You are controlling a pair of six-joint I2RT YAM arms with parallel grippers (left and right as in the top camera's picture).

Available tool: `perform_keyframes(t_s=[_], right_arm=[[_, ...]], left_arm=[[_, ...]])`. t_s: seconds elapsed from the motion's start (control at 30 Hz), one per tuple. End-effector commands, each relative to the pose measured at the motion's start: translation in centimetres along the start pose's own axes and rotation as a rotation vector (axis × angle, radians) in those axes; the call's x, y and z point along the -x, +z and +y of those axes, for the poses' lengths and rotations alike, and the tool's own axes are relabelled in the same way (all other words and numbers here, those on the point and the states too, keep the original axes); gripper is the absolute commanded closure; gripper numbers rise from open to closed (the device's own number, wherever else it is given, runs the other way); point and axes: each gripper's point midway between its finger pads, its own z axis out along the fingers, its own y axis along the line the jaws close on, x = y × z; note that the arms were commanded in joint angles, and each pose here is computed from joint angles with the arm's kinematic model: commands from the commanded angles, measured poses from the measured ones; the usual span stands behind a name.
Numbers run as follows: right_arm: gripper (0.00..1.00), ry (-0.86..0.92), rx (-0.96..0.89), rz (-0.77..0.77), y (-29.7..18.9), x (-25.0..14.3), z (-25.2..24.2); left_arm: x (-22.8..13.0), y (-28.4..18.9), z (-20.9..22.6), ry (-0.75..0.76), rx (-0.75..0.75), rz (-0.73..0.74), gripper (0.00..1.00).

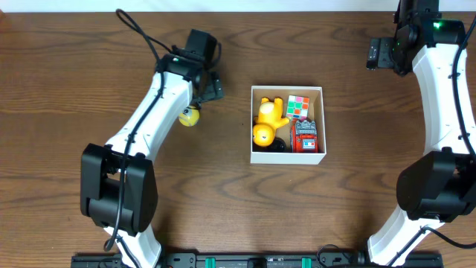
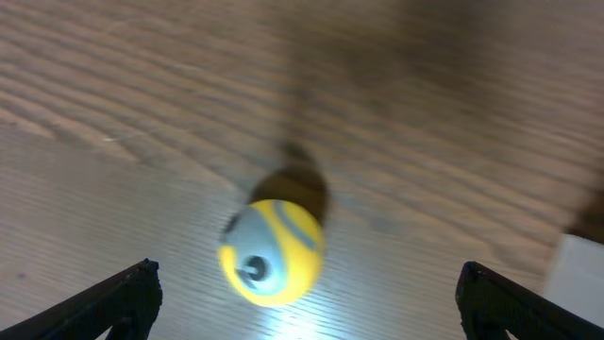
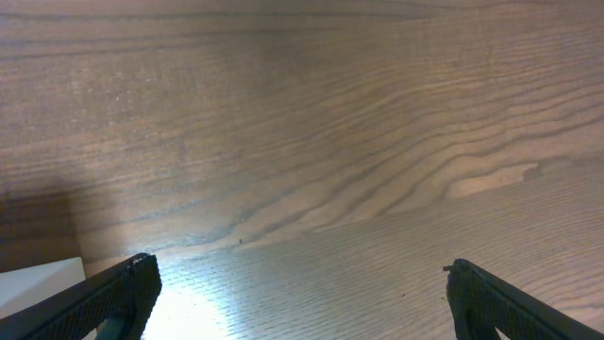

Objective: Pack container
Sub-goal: 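Move the left gripper out of the box toward the yellow ball, then grasp the yellow ball with the left gripper and lift it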

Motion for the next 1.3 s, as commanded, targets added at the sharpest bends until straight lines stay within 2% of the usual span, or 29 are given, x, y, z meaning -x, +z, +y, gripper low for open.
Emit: perform_keyframes(t_s=[0.0, 0.17, 0.33, 0.5, 0.77, 0.8, 0.87, 0.9, 0.97, 1.07, 1.13, 1.2, 1.27], right_arm=[[0.01, 0.032, -0.013, -0.042, -1.5, 0.9, -0.8], [0.01, 0.032, -0.013, -0.042, -1.5, 0.9, -0.8], [0.01, 0.032, -0.013, -0.042, -1.5, 0.9, -0.8], [0.01, 0.032, -0.013, -0.042, -1.5, 0.9, -0.8], [0.01, 0.032, -0.013, -0.042, -1.5, 0.9, -0.8], [0.01, 0.032, -0.013, -0.042, -1.5, 0.9, -0.8], [0.01, 0.032, -0.013, -0.042, -1.5, 0.9, -0.8], [0.01, 0.032, -0.013, -0.042, -1.5, 0.9, -0.8], [0.01, 0.032, -0.013, -0.042, -1.5, 0.9, -0.8], [0.01, 0.032, -0.013, -0.042, -1.5, 0.9, -0.8], [0.01, 0.032, -0.013, -0.042, -1.5, 0.9, -0.8], [0.01, 0.032, -0.013, -0.042, -1.5, 0.9, -0.8], [0.01, 0.032, -0.013, -0.042, -1.5, 0.9, -0.8]], left_arm=[[-0.8, 2.0, 2.0, 0.037, 0.060, 0.045, 0.02], [-1.8, 4.2, 1.4, 0.120, 0.015, 0.109, 0.02], [-2.9, 7.0, -1.4, 0.149, -0.114, 0.170, 0.02], [-5.2, 8.1, -0.7, 0.159, -0.087, 0.267, 0.02], [-5.7, 8.0, -0.4, 0.160, -0.079, 0.286, 0.00], [-5.8, 7.9, -0.4, 0.160, -0.077, 0.293, 0.04], [-6.2, 7.8, -0.2, 0.162, -0.073, 0.311, 0.21], [-6.3, 7.8, -0.2, 0.162, -0.071, 0.316, 0.42], [-6.3, 7.8, -0.2, 0.162, -0.072, 0.313, 0.63], [-5.8, 7.9, -0.4, 0.160, -0.080, 0.293, 0.65], [-5.4, 8.0, -0.7, 0.158, -0.088, 0.276, 0.73], [-4.7, 7.6, -0.9, 0.156, -0.095, 0.259, 0.88], [-3.6, 6.6, -1.4, 0.151, -0.117, 0.231, 0.92]])
